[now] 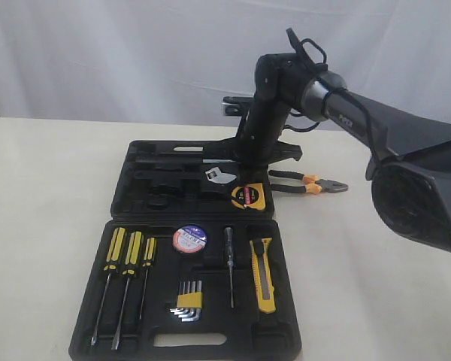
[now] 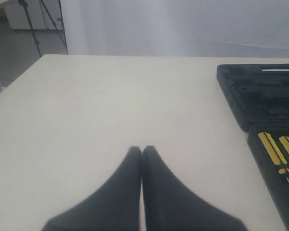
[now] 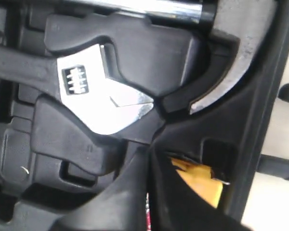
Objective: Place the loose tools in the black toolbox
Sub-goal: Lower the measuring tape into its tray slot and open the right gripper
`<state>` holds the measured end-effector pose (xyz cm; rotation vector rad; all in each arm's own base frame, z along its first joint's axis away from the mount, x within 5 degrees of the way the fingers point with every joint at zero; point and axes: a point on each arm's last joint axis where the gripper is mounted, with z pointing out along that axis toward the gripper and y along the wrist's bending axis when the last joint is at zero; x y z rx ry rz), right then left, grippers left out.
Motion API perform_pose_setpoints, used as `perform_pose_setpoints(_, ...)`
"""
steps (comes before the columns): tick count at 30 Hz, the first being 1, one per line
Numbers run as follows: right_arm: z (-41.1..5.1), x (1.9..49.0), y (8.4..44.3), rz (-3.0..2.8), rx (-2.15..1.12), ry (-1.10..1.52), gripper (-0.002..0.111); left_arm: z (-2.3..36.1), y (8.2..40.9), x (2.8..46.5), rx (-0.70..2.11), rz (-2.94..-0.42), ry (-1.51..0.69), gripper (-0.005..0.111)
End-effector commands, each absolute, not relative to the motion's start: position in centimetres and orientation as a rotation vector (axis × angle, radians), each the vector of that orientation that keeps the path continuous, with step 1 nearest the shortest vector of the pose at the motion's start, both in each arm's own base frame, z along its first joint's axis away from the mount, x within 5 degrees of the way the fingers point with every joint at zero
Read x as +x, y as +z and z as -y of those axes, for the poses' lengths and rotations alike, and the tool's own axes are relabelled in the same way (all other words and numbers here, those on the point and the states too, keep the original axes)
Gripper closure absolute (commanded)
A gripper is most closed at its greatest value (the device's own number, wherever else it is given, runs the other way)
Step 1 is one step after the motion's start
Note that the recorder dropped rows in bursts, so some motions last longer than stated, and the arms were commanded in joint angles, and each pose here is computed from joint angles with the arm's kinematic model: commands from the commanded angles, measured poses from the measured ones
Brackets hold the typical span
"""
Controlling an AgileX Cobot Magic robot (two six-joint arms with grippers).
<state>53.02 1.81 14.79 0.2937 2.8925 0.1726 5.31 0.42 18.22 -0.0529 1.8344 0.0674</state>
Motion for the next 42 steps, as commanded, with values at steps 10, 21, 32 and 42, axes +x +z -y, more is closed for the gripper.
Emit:
perform_pose_setpoints(10, -1.1, 52.7, 15.9, -2.894, 0.262, 0.124, 0.109, -0.4, 18.2, 5.3, -0.056, -1.825, 0.053, 0.107)
perform_pose_setpoints(21, -1.1, 52.4, 11.3, -3.0, 0.266, 0.082, 0.109, -0.4, 18.2, 5.3, -0.056, -1.825, 0.053, 0.107)
perform_pose_setpoints(32, -1.0, 51.8, 15.6, -2.94, 0.215, 0.098, 0.109, -0.4, 18.2, 5.3, -0.056, -1.825, 0.053, 0.107)
perform_pose_setpoints(42, 0.0, 51.6, 18.0, -2.895, 0.195, 0.112, 0.109, -0.4, 18.2, 5.3, -0.056, -1.825, 0.053, 0.107)
